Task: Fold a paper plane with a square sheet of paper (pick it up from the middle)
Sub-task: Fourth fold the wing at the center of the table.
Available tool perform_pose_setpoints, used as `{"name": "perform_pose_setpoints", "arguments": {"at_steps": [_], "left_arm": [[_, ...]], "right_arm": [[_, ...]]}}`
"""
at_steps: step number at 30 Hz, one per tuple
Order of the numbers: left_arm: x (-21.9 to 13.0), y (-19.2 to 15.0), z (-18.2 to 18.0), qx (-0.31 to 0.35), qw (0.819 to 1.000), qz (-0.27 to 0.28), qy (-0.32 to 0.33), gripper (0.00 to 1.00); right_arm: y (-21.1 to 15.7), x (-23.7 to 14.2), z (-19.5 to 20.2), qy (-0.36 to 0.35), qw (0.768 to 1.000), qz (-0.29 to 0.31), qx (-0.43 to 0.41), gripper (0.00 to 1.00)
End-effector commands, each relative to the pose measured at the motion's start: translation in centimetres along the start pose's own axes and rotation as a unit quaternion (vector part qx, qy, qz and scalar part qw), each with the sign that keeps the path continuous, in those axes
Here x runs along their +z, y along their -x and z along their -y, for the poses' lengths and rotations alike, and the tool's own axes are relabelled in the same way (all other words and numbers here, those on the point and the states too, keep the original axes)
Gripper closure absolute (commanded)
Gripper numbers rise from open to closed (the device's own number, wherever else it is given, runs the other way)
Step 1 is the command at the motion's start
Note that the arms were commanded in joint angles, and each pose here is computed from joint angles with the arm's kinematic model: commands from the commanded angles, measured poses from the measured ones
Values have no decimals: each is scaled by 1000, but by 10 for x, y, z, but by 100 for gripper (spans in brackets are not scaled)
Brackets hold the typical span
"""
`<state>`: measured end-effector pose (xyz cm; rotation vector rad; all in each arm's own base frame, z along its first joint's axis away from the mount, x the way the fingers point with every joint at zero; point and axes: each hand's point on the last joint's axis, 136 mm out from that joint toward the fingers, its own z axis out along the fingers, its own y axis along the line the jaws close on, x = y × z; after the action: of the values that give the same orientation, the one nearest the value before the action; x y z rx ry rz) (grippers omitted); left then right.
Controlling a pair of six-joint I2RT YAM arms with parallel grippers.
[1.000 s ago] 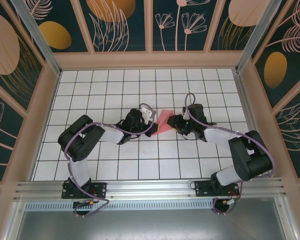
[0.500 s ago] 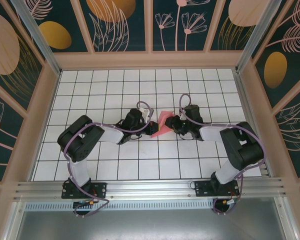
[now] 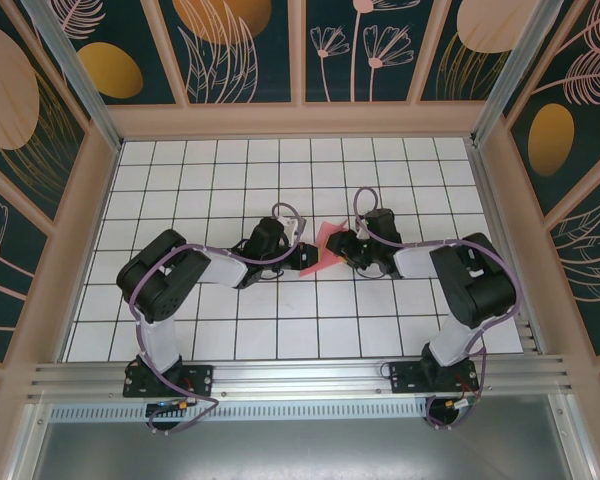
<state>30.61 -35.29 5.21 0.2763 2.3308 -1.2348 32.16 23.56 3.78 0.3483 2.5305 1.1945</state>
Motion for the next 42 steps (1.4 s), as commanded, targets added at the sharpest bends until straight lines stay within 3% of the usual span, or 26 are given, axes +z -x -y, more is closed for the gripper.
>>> {"name": "perform_pose_setpoints", "arguments": {"at_steps": [1,7,16,23,35,42], "left_arm": [[1,6,2,18,1000,5,-8,74],[-8,7,4,77,997,19,-7,66],[-19,7,-7,209,977,29,34,58],[-16,5,-24,248,966,23,71,57],[-11,-7,-28,310,948,28,71,57],[-5,-13,-28,335,939,31,75,61]], "right_arm": [[6,5,-6,12,1000,2,-7,54],[7,5,1,-1,1000,1,4,52],[7,8,5,-8,1000,-2,11,52],[7,11,8,-12,1000,-6,14,52],[8,12,8,-15,1000,-10,17,52],[8,12,8,-15,1000,-11,18,52]]}}
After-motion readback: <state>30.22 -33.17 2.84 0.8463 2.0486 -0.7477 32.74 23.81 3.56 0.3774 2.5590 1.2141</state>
